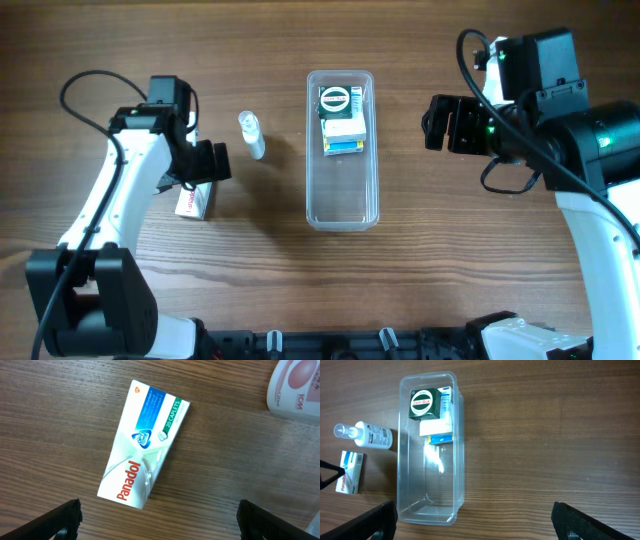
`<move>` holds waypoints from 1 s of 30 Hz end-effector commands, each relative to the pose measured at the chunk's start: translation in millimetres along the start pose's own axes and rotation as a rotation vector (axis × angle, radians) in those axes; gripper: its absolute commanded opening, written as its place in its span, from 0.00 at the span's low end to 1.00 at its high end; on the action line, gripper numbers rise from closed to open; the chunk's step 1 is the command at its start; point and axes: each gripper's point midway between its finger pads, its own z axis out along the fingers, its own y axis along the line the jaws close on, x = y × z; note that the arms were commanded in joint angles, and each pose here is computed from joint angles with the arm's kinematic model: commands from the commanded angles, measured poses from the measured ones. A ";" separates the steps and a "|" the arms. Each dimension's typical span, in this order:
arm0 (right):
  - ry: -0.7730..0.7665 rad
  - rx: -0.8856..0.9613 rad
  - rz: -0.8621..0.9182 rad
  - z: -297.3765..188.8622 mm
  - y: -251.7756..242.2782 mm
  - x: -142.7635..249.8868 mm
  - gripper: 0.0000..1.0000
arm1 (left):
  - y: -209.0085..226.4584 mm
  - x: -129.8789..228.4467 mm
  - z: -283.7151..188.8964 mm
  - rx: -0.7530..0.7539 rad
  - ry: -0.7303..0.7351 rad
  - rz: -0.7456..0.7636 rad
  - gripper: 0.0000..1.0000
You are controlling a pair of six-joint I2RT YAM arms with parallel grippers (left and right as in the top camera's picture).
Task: Pack container
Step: 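Lower the left gripper and grasp the white Panadol box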
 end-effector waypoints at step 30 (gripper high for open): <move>-0.007 0.012 -0.011 0.7 -2.0 -3.1 1.00 | 3.4 3.8 57.6 0.051 -0.032 0.124 0.98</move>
